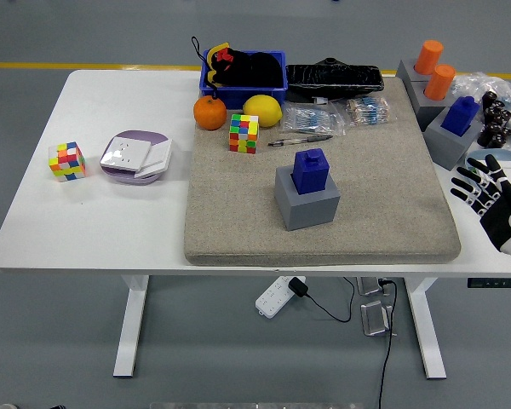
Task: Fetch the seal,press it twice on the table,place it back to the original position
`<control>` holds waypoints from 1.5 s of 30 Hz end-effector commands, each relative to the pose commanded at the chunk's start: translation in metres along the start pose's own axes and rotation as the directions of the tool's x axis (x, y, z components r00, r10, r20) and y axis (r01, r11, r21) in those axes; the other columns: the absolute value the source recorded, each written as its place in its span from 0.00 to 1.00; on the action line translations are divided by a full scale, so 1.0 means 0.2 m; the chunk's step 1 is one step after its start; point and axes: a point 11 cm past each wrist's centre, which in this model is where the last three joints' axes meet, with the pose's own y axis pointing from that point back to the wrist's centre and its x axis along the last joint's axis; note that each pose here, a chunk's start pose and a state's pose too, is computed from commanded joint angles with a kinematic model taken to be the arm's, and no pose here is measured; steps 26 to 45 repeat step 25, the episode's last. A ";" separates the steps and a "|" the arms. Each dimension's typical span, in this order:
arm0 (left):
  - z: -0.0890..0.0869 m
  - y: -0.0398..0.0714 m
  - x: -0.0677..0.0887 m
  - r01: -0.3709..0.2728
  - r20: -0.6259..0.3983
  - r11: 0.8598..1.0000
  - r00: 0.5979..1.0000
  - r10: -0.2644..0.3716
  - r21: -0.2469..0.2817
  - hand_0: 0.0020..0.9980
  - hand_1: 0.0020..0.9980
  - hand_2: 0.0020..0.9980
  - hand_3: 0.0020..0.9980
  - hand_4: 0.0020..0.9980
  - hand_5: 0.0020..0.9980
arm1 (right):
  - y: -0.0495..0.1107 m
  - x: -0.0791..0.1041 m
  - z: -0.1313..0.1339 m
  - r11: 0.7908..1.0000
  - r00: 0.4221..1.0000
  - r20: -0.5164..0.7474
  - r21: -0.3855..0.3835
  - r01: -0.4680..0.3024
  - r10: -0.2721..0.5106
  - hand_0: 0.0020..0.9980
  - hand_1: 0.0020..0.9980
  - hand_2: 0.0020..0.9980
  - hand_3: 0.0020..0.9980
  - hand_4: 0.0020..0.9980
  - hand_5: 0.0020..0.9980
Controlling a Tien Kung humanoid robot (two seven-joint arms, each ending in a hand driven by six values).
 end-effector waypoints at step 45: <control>0.00 0.00 -0.01 0.006 -0.008 1.000 1.000 -0.007 -0.004 0.81 0.81 0.78 0.81 0.69 0.43 | 0.00 0.00 0.01 1.000 1.000 0.011 -0.002 0.002 -0.002 0.81 0.73 0.72 0.74 1.00 0.62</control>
